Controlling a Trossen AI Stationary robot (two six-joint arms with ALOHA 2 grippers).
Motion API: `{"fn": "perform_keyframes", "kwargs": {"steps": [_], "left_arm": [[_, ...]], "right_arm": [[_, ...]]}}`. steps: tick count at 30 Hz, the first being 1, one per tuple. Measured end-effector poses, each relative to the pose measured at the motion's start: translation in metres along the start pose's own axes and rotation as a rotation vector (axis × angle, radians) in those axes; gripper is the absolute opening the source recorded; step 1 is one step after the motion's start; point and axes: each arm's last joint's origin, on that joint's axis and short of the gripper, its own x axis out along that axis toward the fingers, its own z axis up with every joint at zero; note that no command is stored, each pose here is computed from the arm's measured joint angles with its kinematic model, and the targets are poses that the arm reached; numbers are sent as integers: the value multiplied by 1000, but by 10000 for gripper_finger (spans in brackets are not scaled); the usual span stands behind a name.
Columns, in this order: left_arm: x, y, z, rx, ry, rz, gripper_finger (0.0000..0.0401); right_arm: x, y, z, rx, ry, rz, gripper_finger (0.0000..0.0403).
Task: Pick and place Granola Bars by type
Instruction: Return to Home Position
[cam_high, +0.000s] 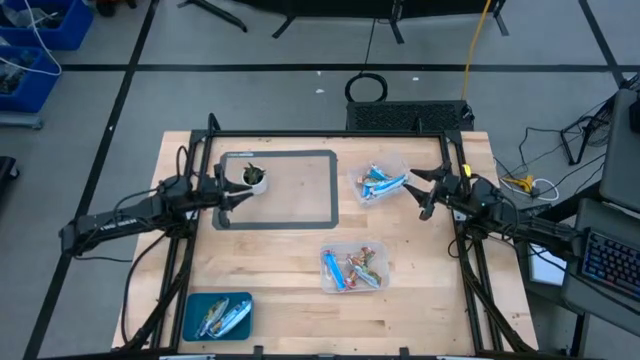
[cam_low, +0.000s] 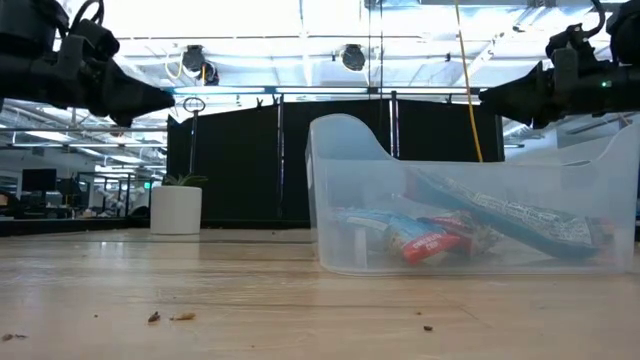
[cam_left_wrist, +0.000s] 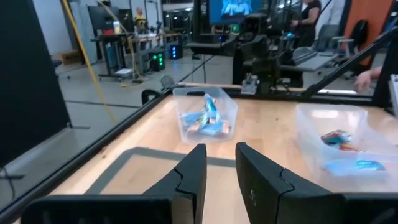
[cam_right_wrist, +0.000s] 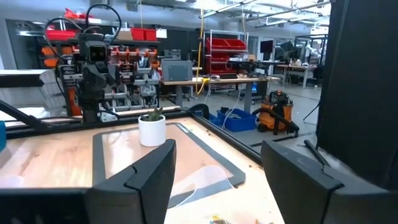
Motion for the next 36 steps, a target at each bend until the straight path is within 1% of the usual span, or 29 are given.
{"fn": "perform_keyframes", "kwargs": {"steps": [5, 12, 18, 21, 36], "left_arm": [[-1, -1, 3, 6, -31, -12, 93], [0, -1, 2, -2, -24, -14, 93], [0, -1, 2, -6, -23, -14, 93], [0, -1, 2, 0, -24, -14, 93], [0, -1, 2, 3, -24, -16, 93]], "right_arm": [[0, 0, 0, -14, 1, 2, 226], [0, 0, -1, -45, 14, 2, 226], [0, 0, -1, -40, 10, 2, 226], [1, 0, -2, -16, 19, 2, 226], [1, 0, -2, -15, 18, 2, 226]]}}
